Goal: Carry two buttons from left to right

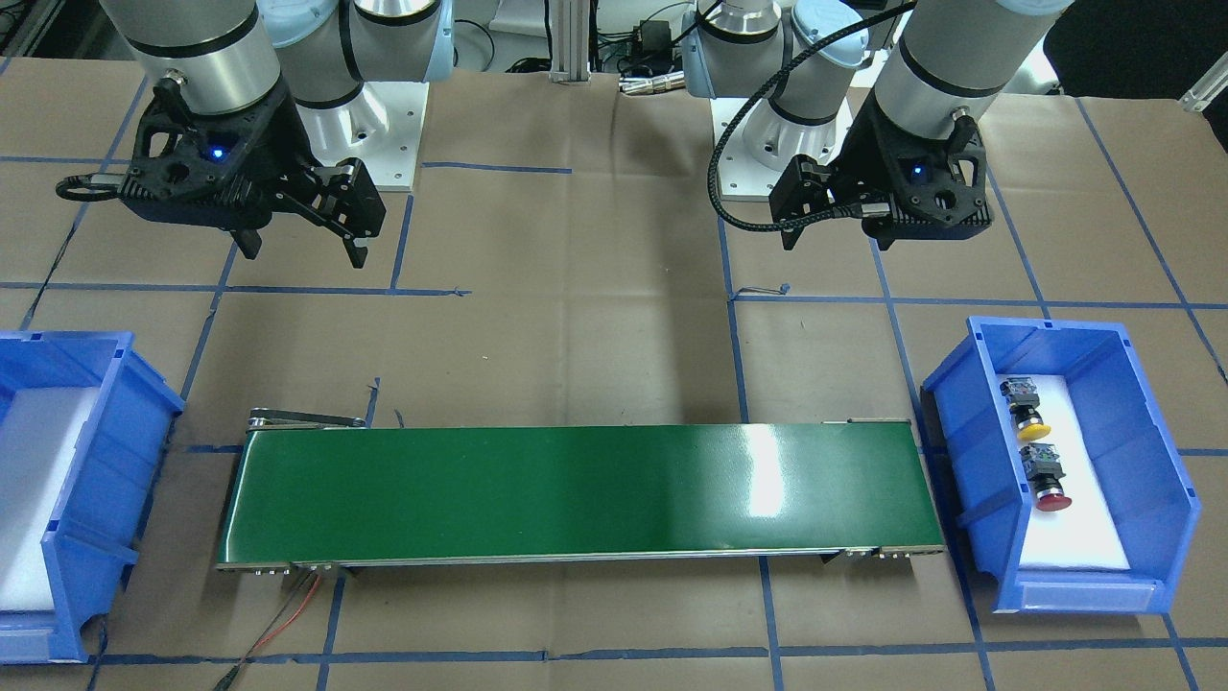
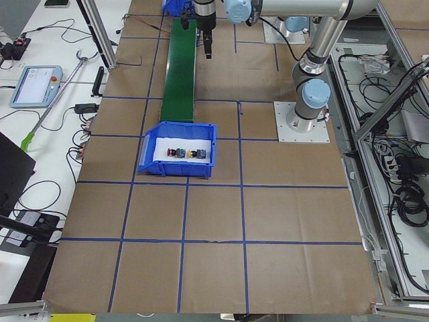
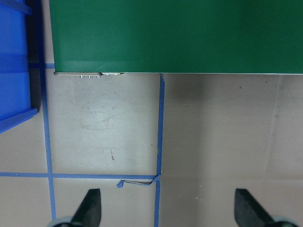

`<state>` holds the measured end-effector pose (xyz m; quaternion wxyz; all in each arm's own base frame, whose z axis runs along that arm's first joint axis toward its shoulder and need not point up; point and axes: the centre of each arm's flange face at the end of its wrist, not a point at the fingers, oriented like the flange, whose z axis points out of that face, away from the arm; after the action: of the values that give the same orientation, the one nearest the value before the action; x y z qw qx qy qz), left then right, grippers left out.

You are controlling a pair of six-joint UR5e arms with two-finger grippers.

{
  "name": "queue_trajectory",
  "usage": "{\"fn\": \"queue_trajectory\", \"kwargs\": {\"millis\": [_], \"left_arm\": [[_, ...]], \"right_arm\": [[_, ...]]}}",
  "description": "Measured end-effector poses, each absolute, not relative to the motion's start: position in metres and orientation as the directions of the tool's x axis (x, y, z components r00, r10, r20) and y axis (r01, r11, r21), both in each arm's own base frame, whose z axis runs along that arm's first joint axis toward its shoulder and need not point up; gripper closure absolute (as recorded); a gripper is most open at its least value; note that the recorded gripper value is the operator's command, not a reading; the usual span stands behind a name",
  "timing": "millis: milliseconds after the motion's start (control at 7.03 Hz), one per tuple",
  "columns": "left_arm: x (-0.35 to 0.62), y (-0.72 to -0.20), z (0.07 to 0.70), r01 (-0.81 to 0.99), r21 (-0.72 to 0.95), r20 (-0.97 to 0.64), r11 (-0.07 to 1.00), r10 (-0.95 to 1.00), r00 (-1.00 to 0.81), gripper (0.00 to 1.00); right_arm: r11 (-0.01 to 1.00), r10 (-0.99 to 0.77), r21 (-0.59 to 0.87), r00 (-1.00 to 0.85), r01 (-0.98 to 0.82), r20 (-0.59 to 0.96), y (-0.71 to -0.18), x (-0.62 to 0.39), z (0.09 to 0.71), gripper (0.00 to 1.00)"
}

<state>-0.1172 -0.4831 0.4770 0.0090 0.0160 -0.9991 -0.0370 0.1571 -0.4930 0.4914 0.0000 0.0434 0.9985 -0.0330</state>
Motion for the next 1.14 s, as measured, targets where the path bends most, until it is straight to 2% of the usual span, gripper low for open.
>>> {"fn": "queue_trajectory", "kwargs": {"millis": [427, 1139], "left_arm": [[-0.117, -0.483, 0.476, -0.031, 0.076, 0.017, 0.997, -0.033, -0.999, 0.00], [-0.117, -0.478, 0.478, -0.031, 0.068, 0.016, 0.997, -0.033, -0.999, 0.00]], "right_arm": [[0.992, 0.080, -0.100, -0.997, 0.081, -0.009, -0.472, 0.159, 0.514, 0.00], [0.991, 0.083, -0.100, -0.996, 0.084, -0.008, -0.472, 0.157, 0.514, 0.00]]}}
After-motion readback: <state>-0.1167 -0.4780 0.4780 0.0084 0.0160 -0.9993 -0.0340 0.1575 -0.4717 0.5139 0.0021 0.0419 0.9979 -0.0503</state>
